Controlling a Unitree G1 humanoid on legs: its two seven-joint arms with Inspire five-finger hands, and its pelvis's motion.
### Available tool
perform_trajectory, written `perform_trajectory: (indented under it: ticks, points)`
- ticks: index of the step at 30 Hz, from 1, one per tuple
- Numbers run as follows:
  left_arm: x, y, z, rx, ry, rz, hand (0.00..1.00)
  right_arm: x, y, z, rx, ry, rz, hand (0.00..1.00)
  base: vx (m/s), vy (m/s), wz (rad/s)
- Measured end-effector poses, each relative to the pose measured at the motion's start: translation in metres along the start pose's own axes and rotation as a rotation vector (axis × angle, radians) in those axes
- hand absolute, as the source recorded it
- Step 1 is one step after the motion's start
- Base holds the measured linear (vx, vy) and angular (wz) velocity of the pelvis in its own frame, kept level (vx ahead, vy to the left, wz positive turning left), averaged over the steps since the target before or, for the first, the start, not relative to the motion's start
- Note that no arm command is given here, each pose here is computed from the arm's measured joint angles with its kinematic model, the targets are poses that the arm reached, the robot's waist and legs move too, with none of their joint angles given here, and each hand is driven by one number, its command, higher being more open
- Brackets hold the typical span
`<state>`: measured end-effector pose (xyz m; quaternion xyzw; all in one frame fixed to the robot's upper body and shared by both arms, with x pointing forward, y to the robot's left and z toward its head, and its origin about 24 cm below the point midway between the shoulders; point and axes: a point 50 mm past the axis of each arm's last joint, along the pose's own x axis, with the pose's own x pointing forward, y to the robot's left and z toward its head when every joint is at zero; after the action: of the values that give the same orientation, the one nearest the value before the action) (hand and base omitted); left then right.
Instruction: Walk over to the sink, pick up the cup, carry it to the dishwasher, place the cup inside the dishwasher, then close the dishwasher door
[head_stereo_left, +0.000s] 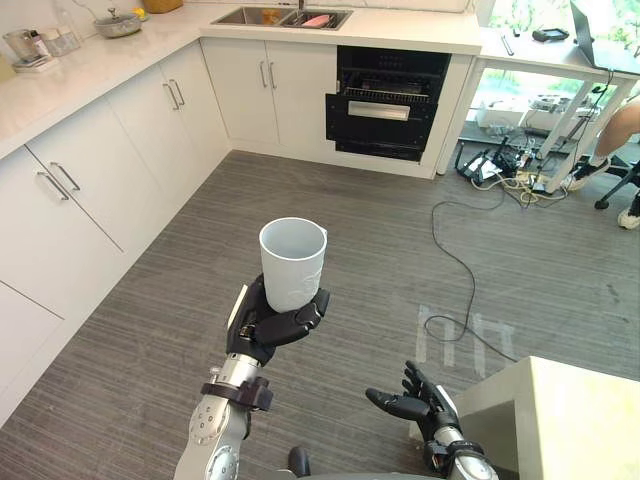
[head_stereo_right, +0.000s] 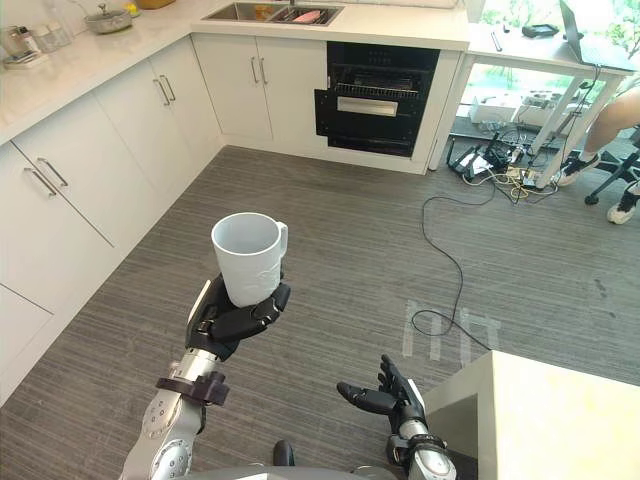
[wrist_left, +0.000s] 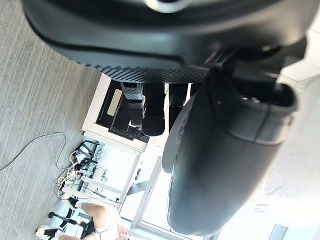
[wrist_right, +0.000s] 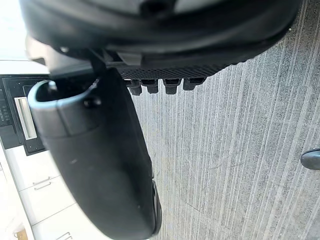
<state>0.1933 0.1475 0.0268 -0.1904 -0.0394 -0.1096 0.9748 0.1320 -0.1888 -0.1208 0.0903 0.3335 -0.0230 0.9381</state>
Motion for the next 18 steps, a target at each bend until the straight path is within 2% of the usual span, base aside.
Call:
perform_trajectory:
  ticks: [9, 18]
  points:
    - [-0.011, 0.02, 0.0, -0.005, -0.02, 0.194, 0.0, 0.001, -0.002, 0.007, -0.024, -0.022, 0.004, 1.0, 0.01, 0.01, 0.02]
    - [-0.008, 0.016, 0.004, -0.035, -0.065, 0.228, 0.0, -0.002, -0.018, 0.017, -0.041, -0.058, -0.032, 1.0, 0.02, 0.08, 0.17]
